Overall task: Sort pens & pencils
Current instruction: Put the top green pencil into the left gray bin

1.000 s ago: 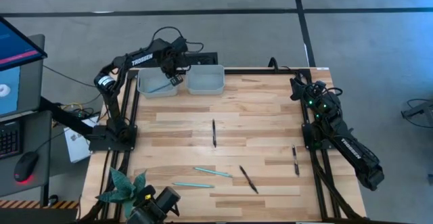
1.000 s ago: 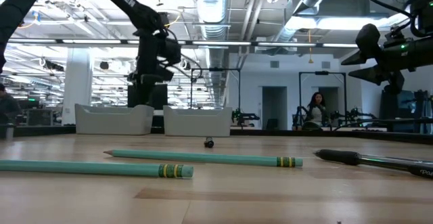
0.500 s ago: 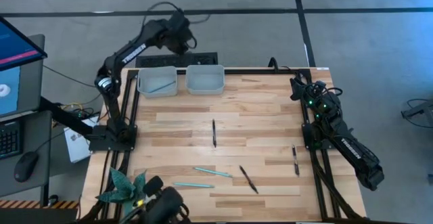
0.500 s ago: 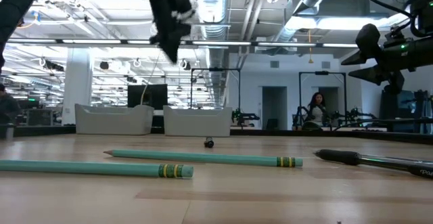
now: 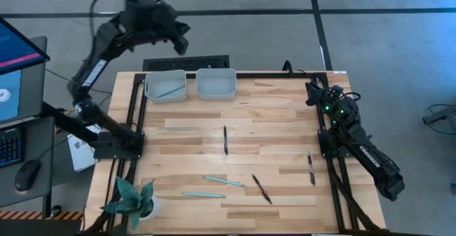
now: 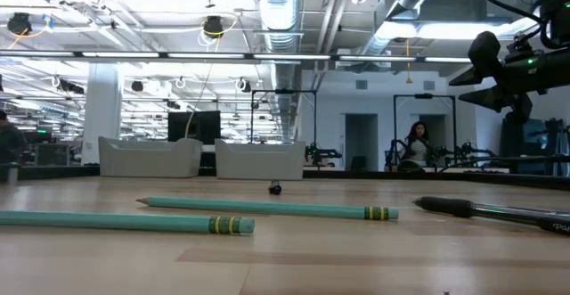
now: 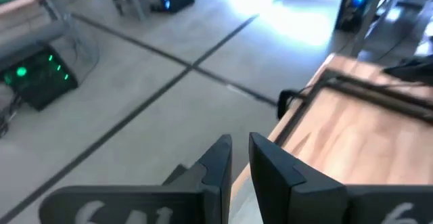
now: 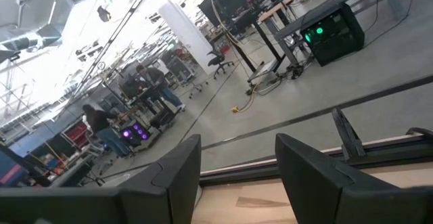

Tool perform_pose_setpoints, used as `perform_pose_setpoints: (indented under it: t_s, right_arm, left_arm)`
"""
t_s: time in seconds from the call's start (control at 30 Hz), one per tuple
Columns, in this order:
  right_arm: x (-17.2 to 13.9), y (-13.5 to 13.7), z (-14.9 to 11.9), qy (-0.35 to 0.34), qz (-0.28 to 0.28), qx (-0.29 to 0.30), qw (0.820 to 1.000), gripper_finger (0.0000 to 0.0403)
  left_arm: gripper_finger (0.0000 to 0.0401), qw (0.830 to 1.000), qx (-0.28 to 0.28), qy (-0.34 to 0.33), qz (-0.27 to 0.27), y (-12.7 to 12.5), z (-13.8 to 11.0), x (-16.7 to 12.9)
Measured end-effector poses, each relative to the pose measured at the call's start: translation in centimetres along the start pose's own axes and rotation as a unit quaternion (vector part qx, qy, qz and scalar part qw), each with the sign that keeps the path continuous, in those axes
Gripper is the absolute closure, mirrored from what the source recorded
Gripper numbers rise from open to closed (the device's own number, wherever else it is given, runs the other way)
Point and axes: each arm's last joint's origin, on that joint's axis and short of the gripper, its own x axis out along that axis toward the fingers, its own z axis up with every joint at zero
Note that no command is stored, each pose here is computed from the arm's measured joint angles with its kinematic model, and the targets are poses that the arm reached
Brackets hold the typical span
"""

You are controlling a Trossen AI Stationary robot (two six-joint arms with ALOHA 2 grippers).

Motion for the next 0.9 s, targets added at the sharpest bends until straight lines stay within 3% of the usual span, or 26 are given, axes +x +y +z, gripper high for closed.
perform_pose_setpoints:
  t_s: [0.2, 0.3, 0.4, 0.73, 0.9]
  right_arm:
    - [0.0, 0.0, 0.0, 0.0, 0.0, 0.0, 1.0, 0.0191]
    - [0.0, 0.0, 0.0, 0.0, 0.0, 0.0, 1.0, 0.0191]
    - [0.0, 0.0, 0.0, 0.0, 0.0, -0.001, 1.0, 0.0191]
    - [0.0, 0.0, 0.0, 0.0, 0.0, -0.022, 1.0, 0.0191]
    - [0.0, 0.0, 0.0, 0.001, 0.001, -0.022, 1.0, 0.0191]
  left_arm:
    - [0.0358, 0.999, -0.007, -0.035, 0.011, -1.9, 0.0, -4.8]
    - [0.0358, 0.999, -0.021, -0.033, 0.025, -2.7, -1.1, -5.9]
    - [0.0358, 0.999, -0.026, -0.036, 0.007, -3.8, -2.9, -6.2]
    - [0.0358, 0.988, -0.016, -0.024, -0.154, -10.6, -11.6, -2.2]
    - [0.0358, 0.978, -0.017, -0.03, -0.203, -14.1, -14.9, 0.1]
